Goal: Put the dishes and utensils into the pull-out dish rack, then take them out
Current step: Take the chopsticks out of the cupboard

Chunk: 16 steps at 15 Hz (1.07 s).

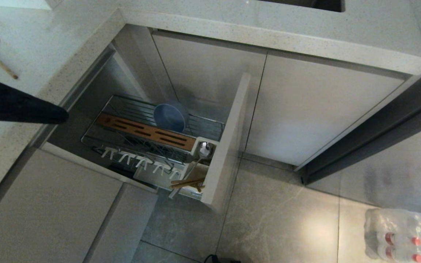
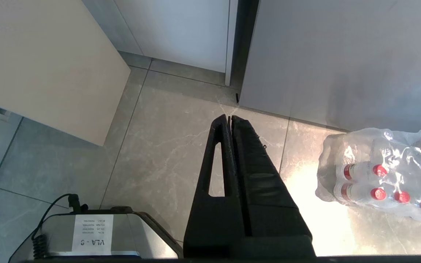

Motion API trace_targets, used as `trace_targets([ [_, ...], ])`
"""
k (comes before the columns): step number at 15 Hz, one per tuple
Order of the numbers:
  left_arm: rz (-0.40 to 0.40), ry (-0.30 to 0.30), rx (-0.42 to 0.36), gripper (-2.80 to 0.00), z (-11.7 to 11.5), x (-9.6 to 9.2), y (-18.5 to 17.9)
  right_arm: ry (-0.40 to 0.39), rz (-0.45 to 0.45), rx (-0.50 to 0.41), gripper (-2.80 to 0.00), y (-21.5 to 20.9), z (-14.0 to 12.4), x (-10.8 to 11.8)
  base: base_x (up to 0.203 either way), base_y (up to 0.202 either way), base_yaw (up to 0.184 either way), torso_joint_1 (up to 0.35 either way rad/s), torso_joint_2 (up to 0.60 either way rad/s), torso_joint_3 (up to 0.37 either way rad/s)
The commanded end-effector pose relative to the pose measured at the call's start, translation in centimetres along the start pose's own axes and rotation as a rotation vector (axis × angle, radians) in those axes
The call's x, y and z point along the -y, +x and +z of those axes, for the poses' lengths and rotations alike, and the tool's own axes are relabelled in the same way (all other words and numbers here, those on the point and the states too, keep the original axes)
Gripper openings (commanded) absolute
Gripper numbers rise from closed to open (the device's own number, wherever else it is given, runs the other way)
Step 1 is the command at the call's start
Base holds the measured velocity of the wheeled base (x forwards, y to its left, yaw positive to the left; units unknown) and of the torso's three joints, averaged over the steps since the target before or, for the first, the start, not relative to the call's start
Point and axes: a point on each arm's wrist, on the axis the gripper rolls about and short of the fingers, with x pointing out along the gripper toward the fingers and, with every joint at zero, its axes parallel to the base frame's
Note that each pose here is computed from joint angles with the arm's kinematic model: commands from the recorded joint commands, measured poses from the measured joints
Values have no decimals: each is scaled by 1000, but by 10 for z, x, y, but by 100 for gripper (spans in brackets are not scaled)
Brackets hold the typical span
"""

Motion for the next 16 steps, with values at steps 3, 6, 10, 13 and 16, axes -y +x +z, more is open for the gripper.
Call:
trace_targets([
  [3, 172, -2, -217, -280, 19, -9, 75, 0, 0, -1, -280, 0, 0, 0, 0, 0, 0, 0, 0, 0],
  [6, 246, 31, -319, -280, 23, -9, 123, 0, 0, -1, -280, 0, 0, 0, 0, 0, 0, 0, 0, 0],
  [10, 269, 34, -400, -280, 30, -18, 163, 0, 0, -1, -280, 0, 0, 0, 0, 0, 0, 0, 0, 0],
  [13, 267, 43, -419, -280, 33, -21, 186, 0, 0, -1, -280, 0, 0, 0, 0, 0, 0, 0, 0, 0],
  [16, 255, 67, -433, -280, 31, -17, 202, 0, 0, -1, -280, 0, 0, 0, 0, 0, 0, 0, 0, 0],
])
